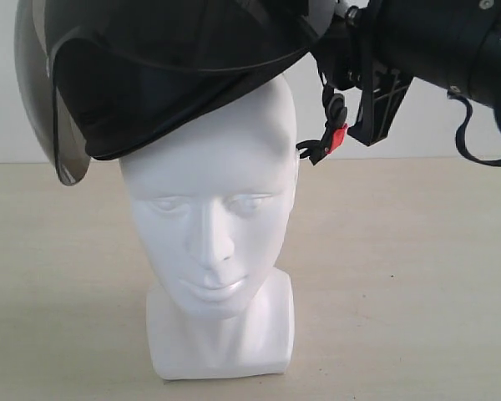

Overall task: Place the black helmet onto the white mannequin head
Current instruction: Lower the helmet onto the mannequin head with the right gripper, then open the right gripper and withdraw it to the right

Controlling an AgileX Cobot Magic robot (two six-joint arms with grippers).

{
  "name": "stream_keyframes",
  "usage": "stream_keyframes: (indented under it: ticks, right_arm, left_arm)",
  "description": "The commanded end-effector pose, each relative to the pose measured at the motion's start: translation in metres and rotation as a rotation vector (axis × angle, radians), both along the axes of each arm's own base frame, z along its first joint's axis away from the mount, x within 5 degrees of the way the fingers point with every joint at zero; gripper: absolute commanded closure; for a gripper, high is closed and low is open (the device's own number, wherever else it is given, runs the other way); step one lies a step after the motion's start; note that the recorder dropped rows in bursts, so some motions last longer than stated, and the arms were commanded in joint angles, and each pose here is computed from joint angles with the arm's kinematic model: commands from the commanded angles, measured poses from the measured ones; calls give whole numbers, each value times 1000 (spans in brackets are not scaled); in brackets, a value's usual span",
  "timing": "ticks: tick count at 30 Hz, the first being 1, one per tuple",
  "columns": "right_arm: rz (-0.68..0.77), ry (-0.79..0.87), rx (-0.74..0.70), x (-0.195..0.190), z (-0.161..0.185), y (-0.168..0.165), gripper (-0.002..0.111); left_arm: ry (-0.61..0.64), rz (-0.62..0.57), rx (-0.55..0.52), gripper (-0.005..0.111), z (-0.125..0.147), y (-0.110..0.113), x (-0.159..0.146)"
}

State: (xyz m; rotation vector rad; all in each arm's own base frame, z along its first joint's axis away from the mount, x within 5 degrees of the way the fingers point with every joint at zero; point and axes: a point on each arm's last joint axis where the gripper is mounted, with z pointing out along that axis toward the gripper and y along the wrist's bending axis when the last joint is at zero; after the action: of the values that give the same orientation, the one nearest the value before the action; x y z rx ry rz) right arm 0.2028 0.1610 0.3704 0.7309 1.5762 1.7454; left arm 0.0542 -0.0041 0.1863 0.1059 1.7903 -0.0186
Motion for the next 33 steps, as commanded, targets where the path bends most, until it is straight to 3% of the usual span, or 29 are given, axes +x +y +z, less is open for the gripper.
stream_keyframes:
  ticks: [1, 13, 33]
  right_arm:
    - [-12, 21, -209, 0, -13, -3, 108]
    - [3, 127, -458, -2, -34, -6, 108]
    - [18, 130, -574, -13, -32, -15, 108]
  left_arm:
    - [-3, -6, 6, 102, -1, 0, 0]
    - [-3, -6, 6, 102, -1, 0, 0]
    - [-3, -6, 6, 102, -1, 0, 0]
